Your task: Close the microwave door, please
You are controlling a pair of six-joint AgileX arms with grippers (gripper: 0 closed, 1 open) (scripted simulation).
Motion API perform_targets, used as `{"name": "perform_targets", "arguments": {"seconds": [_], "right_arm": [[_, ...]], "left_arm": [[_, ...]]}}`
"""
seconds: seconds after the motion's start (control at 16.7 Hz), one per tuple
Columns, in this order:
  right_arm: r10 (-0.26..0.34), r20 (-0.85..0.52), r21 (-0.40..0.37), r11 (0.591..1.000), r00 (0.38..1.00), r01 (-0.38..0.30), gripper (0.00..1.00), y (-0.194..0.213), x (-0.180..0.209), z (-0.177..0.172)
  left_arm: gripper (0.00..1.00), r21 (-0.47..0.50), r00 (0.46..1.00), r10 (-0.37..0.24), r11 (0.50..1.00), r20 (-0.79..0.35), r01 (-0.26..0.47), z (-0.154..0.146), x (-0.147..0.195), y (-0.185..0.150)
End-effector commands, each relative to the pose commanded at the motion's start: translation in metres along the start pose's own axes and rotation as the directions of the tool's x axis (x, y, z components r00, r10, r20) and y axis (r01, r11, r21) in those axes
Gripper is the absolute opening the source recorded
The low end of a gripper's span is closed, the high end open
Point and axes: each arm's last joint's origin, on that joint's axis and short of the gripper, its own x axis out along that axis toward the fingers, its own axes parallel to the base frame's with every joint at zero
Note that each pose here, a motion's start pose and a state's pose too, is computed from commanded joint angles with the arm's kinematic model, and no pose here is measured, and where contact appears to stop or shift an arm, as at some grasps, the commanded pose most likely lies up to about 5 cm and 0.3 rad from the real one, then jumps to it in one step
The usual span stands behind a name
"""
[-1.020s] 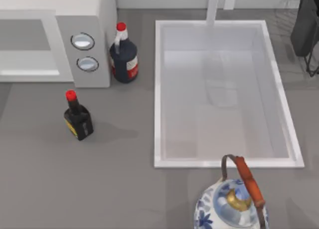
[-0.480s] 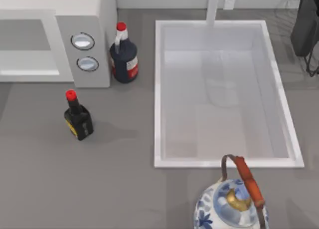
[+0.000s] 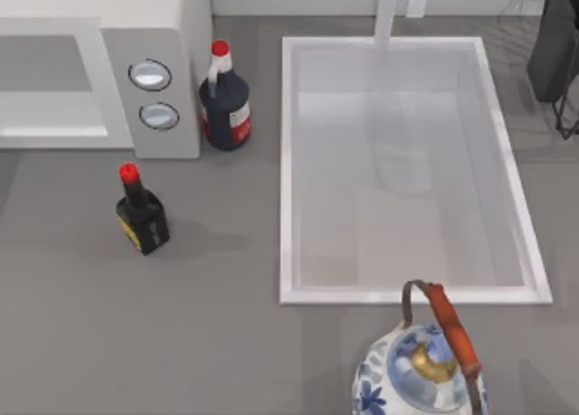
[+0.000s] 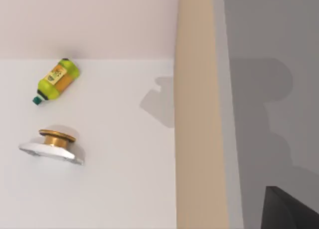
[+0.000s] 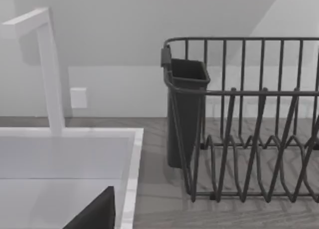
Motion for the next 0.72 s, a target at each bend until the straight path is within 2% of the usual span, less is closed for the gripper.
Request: {"name": "perform_targets", "arguments": {"seconds": [0.18, 0.48, 0.72], "right_arm": [[0.000, 0.000, 0.000, 1.000, 1.000, 0.000, 1.00, 0.000, 0.000, 0.000], [0.000, 0.000, 0.000, 1.000, 1.000, 0.000, 1.00, 0.000, 0.000, 0.000], [0.000, 0.000, 0.000, 1.000, 1.000, 0.000, 1.00, 0.000, 0.000, 0.000]], "left_arm": [[0.00, 0.007, 1.000, 0.006, 1.000, 0.002, -0.006, 0.006, -0.001, -0.020], [0.00, -0.006, 1.000, -0.007, 1.000, -0.009, 0.007, 0.000, 0.001, -0.083], [0.00, -0.001, 1.000, 0.000, 1.000, 0.000, 0.000, 0.000, 0.000, -0.099]]}}
